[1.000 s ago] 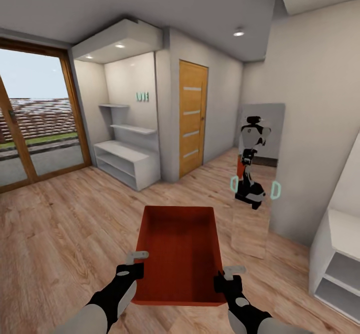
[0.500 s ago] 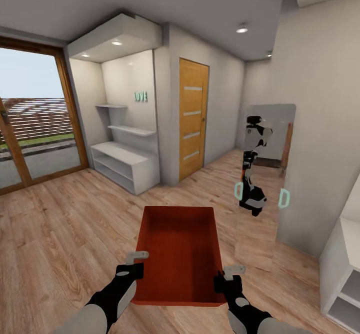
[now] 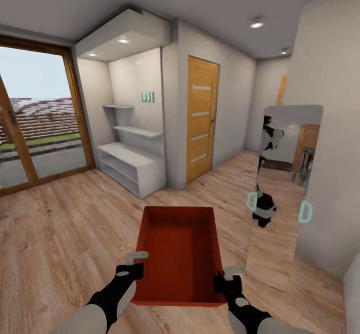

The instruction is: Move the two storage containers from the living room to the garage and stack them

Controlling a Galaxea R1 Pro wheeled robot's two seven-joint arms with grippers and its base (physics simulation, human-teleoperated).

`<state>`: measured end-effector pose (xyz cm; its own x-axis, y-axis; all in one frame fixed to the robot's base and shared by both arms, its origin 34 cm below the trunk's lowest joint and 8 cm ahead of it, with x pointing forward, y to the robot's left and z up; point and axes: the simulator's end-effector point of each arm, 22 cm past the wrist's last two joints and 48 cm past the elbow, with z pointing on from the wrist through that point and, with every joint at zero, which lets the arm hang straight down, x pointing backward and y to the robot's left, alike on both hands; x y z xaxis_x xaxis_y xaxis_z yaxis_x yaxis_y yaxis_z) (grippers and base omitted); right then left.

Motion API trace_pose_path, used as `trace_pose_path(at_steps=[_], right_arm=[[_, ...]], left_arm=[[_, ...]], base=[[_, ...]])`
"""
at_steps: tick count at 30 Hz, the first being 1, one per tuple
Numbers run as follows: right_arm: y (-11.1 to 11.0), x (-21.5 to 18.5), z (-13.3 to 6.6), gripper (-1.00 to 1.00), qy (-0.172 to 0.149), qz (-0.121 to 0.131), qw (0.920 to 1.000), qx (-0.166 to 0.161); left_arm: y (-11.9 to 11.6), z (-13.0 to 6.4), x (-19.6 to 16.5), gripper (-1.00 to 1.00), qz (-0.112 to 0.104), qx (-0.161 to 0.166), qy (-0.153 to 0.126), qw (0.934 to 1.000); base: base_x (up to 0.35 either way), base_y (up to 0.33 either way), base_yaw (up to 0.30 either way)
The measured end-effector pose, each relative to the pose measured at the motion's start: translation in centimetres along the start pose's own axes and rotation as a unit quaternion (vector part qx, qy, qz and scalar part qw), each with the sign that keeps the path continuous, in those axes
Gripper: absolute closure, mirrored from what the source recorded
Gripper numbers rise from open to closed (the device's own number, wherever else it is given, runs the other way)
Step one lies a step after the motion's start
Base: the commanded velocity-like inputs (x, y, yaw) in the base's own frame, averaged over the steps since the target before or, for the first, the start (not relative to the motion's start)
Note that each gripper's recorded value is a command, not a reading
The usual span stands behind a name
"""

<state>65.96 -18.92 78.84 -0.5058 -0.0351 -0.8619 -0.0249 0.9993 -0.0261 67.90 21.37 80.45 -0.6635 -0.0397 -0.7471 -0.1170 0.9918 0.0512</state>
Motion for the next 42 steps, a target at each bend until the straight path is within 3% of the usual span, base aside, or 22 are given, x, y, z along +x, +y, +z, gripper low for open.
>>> trace_pose_path(at_steps=[32, 42], right_arm=[[-0.01, 0.02, -0.01, 1.0, 0.0, -0.001, 1.0, 0.001], [-0.03, -0.21, -0.07, 1.0, -0.002, 0.0, 1.0, 0.001]], left_arm=[[0.0, 0.0, 0.02, 1.0, 0.0, 0.0, 0.0, 1.0], [-0.01, -0.12, -0.21, 1.0, 0.0, 0.0, -0.002, 1.0]], base=[[0.321, 0.0, 0.005], [0.321, 0.001, -0.172]])
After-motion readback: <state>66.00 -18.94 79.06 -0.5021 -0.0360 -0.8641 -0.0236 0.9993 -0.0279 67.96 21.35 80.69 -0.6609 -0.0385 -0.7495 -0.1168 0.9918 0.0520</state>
